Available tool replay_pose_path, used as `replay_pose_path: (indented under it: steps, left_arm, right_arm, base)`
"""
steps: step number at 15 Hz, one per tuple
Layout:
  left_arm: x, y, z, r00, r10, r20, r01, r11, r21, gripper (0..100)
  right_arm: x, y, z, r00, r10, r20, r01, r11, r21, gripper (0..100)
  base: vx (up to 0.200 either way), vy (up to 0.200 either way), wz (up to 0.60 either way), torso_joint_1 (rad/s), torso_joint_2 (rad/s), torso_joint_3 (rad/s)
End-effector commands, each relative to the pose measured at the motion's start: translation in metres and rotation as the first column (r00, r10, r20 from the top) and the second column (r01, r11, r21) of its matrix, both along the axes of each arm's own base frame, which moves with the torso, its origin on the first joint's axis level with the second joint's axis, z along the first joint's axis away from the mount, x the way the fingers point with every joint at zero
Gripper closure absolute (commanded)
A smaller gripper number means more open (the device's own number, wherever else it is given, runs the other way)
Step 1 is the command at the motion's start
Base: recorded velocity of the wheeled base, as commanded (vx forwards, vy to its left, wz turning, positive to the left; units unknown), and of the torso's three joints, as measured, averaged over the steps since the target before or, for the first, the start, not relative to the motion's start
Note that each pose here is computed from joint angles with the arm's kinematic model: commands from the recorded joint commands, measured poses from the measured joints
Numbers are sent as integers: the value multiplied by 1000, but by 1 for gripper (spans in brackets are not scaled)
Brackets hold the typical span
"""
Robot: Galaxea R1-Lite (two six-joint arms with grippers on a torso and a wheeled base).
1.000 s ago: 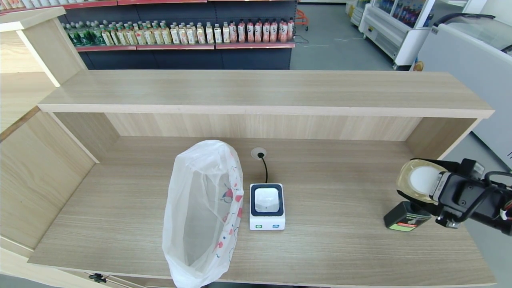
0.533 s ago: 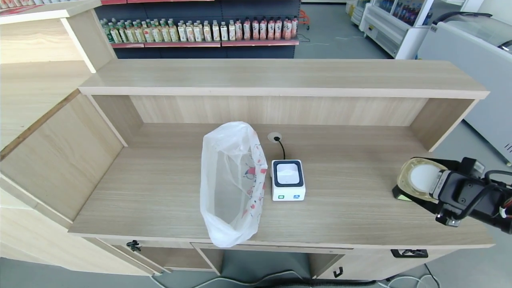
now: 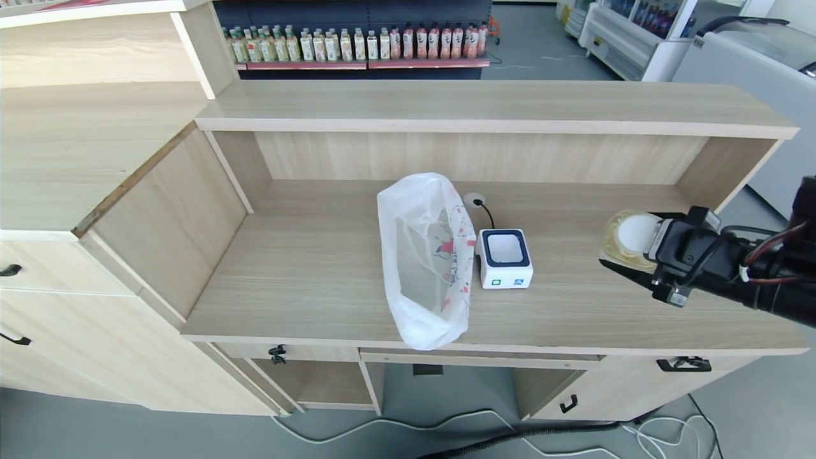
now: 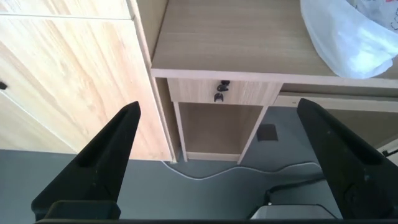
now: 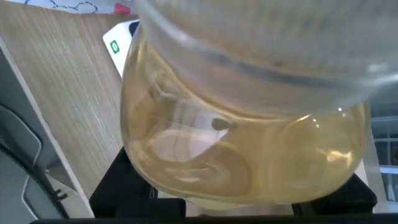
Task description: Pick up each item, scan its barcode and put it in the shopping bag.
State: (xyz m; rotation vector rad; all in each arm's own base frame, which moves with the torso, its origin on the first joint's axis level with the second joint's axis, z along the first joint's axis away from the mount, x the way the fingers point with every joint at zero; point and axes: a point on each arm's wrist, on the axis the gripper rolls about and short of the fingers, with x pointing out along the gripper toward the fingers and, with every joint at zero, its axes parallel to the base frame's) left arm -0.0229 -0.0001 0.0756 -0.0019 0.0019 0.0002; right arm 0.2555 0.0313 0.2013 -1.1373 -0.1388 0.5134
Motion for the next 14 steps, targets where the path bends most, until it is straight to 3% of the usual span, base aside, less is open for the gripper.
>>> replay_pose_path:
  steps: [1, 4, 8, 14]
  left_arm:
    - [0, 0, 0, 1000, 1, 0, -1, 1000, 0, 0]
    - [0, 0, 0, 1000, 1, 0, -1, 1000, 0, 0]
    - [0, 0, 0, 1000, 1, 0, -1, 1000, 3, 0]
    - [0, 0, 0, 1000, 1, 0, -1, 1000, 3, 0]
  right_arm:
    - [34, 0, -10, 1000, 22, -13, -22, 1000, 7, 100]
    - [55, -7, -21, 999, 49, -3, -49, 999, 20, 100]
    - [88, -25, -32, 997, 71, -2, -71, 997, 43, 100]
    - [113, -31, -30, 997, 77, 31, -78, 996, 42, 100]
  base:
    - [0, 200, 0, 17, 12, -2]
    - [0, 200, 0, 2, 2, 2]
    - [0, 0, 0, 0, 0, 0]
    - [33, 0, 0, 0, 0, 1]
